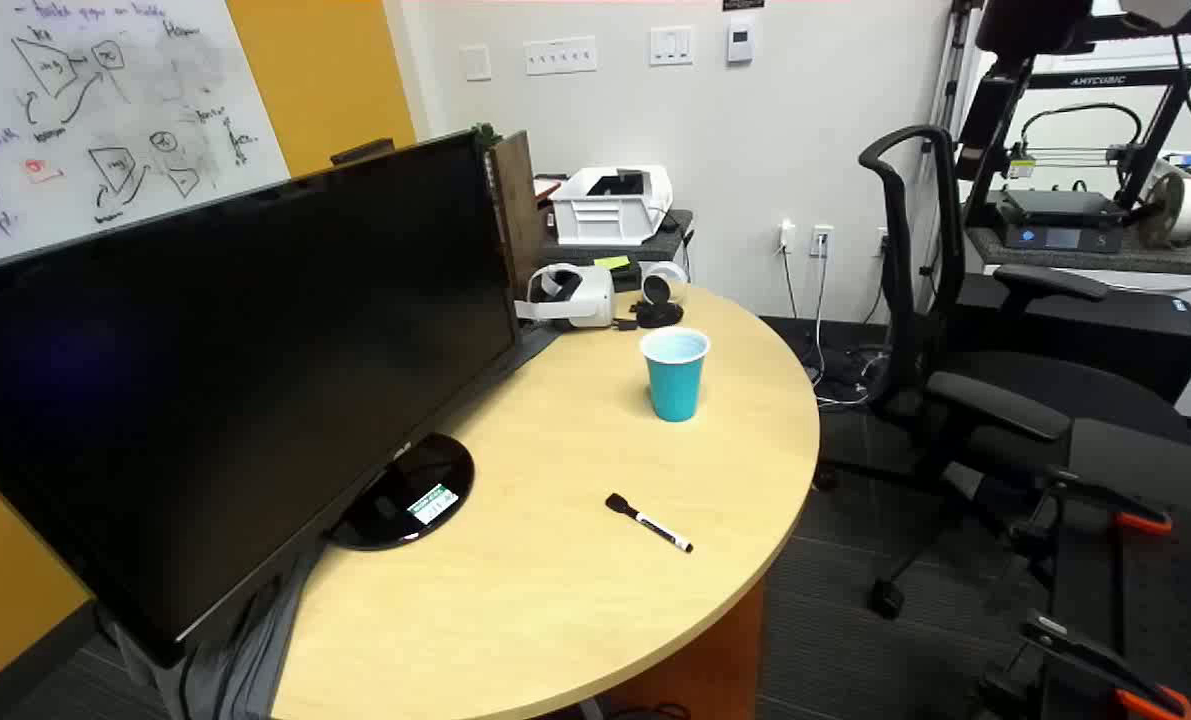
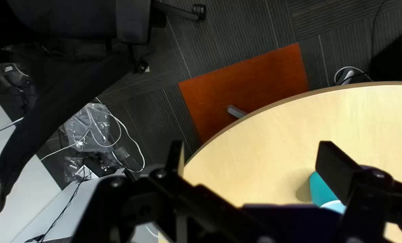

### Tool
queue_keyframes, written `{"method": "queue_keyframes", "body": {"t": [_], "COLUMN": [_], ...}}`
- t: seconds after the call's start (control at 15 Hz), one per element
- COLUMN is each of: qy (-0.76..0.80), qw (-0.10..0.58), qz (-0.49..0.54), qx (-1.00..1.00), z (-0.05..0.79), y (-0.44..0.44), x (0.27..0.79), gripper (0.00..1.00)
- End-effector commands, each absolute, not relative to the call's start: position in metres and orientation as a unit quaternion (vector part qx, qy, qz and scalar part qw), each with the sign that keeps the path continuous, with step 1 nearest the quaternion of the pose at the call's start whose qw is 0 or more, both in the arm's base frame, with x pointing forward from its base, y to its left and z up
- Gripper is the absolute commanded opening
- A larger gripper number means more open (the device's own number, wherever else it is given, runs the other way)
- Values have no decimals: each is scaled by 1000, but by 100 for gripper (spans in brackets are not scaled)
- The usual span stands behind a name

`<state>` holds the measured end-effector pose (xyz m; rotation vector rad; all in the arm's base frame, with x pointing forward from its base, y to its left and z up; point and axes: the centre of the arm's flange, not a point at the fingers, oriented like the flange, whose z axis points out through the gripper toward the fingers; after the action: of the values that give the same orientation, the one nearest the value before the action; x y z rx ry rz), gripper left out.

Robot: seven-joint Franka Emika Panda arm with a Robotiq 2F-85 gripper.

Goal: Put the marker inside the light blue cup

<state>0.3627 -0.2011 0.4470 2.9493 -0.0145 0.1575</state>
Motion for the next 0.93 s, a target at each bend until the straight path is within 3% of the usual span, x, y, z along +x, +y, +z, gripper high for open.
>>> {"method": "queue_keyframes", "body": {"t": [0.0,0.87], "qy": [-5,32], "qw": [94,113], "qz": [53,78], "qx": [994,990], "z": [447,453], "y": [-201,-157], "x": [363,385], "gripper": [100,100]}}
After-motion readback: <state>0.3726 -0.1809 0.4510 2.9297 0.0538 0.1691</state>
